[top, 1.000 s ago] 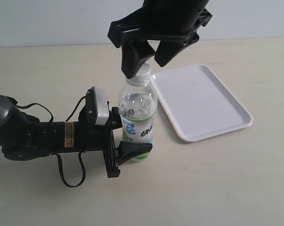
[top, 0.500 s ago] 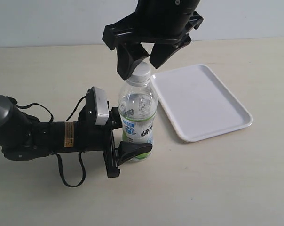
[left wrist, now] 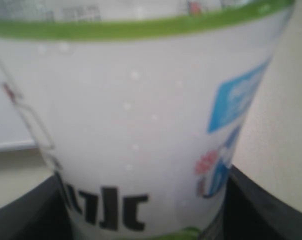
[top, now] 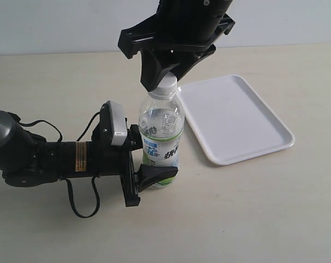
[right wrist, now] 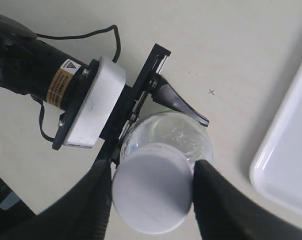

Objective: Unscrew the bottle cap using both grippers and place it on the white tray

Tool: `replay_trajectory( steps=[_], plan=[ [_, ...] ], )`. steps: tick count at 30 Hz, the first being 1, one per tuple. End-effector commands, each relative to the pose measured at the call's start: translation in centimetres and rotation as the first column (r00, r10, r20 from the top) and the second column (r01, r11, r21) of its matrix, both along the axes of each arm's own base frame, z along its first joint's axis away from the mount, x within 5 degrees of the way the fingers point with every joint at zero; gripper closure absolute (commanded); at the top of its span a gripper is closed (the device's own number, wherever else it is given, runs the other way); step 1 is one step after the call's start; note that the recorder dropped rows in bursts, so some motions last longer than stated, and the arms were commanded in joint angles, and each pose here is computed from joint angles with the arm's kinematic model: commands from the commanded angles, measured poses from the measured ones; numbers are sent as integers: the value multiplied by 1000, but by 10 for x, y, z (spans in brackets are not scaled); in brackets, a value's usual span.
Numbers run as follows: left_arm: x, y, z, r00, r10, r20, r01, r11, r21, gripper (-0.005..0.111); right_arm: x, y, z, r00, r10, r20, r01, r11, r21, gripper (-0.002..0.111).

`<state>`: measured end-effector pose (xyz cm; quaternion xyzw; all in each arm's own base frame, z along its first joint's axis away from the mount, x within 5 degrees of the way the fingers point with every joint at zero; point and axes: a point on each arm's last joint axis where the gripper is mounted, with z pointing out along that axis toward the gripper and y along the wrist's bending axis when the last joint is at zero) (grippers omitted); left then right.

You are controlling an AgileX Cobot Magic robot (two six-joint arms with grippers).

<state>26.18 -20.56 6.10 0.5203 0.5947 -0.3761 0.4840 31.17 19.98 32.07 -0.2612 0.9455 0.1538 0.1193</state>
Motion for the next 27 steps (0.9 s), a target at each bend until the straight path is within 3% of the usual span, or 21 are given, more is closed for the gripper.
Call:
replay_trajectory(
  steps=[1, 5, 10, 13, 16, 19, 20, 22, 27],
  plan=[
    [0, -3, 5, 1000, -14, 19, 14, 1000, -23, 106, 1, 0, 3, 999, 33, 34, -32, 999, -7, 96],
    [0, -3, 5, 1000, -14, 19, 14, 1000, -23, 106, 1, 0, 3, 991, 121, 65, -119, 993, -24, 108],
    [0, -3, 5, 1000, -14, 19, 14, 1000, -23, 106, 2, -1, 3, 921, 360, 146, -348, 932, -102, 108],
    [0, -3, 5, 1000, -14, 19, 14, 1000, -23, 106, 2, -1, 3, 837, 514, 187, -491, 857, -160, 108],
    [0, -3, 5, 1000, -14, 19, 14, 1000, -23, 106, 2, -1, 3, 654, 721, 229, -675, 693, -254, 108],
    [0, -3, 5, 1000, -14, 19, 14, 1000, -23, 106, 2, -1, 3, 556, 796, 238, -738, 605, -298, 108],
    [0, -3, 5, 1000, -14, 19, 14, 1000, -23, 106, 2, -1, 3, 489, 839, 240, -772, 544, -328, 108],
    [0, -3, 5, 1000, -18, 19, 19, 1000, -22, 106, 2, -1, 3, 416, 877, 240, -802, 478, -357, 108],
    [0, -3, 5, 1000, -18, 19, 19, 1000, -22, 106, 5, -6, 2, 397, 895, 206, -796, 447, -409, 108]
  ],
)
